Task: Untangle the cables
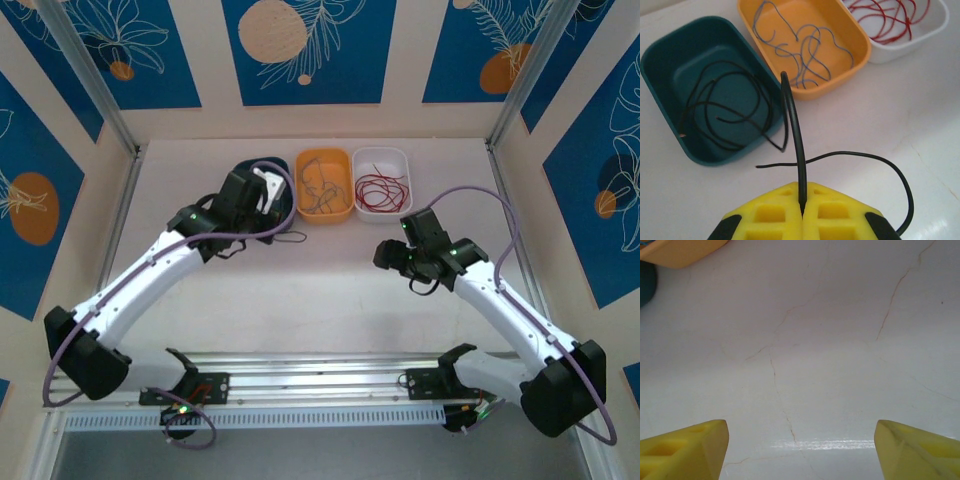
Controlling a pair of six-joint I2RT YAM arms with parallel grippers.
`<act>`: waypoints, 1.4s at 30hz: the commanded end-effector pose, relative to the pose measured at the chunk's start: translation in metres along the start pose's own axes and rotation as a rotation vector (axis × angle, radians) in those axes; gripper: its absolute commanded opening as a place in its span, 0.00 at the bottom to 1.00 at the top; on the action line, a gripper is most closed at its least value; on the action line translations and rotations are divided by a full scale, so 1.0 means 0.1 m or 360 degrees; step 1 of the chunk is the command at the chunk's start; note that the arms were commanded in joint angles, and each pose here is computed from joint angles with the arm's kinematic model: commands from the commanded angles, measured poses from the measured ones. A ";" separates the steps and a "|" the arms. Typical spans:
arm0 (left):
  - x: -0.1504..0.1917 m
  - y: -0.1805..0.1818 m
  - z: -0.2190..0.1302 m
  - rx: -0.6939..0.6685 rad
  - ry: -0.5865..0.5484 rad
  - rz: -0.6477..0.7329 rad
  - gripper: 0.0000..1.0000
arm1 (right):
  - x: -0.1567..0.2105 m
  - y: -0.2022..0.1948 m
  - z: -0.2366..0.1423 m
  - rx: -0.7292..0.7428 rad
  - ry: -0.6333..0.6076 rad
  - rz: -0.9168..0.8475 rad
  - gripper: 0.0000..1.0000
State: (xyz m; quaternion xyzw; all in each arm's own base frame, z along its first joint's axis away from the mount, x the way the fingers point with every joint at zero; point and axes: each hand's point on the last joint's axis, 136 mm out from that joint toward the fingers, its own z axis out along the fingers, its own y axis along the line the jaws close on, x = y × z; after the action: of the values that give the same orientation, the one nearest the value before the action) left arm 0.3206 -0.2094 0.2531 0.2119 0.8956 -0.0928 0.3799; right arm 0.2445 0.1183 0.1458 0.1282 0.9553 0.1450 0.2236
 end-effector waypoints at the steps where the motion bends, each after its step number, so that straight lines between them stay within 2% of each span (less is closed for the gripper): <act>1: -0.36 0.06 0.09 0.0079 -0.0142 0.0054 0.00 | 0.05 -0.13 -0.04 0.0050 -0.0008 0.0045 0.77; 7: -0.59 0.32 0.41 0.0138 -0.0202 0.0013 0.00 | 0.04 -0.16 -0.10 0.0047 -0.0035 0.0068 0.78; 15: -0.60 0.62 0.89 0.0226 -0.0192 -0.0049 0.00 | 0.03 -0.16 -0.09 0.0049 -0.0036 0.0082 0.78; 27: -0.31 0.94 1.47 0.0257 -0.0031 0.0058 0.00 | 0.07 -0.19 -0.05 0.0059 -0.0003 0.0095 0.78; 34: -0.12 1.12 1.64 0.0296 0.0057 0.0047 0.00 | 0.06 -0.20 -0.06 0.0068 -0.0007 0.0103 0.78; 42: 0.01 1.14 1.83 0.0341 0.0174 0.0084 0.00 | 0.05 -0.17 -0.03 0.0062 0.0006 0.0115 0.77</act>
State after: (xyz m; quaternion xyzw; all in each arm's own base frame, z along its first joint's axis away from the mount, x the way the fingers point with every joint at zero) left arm 0.4885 -0.1646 0.1270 0.2590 0.8973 -0.1563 0.3215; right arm 0.2386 0.1045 0.1444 0.1553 0.9522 0.1357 0.2254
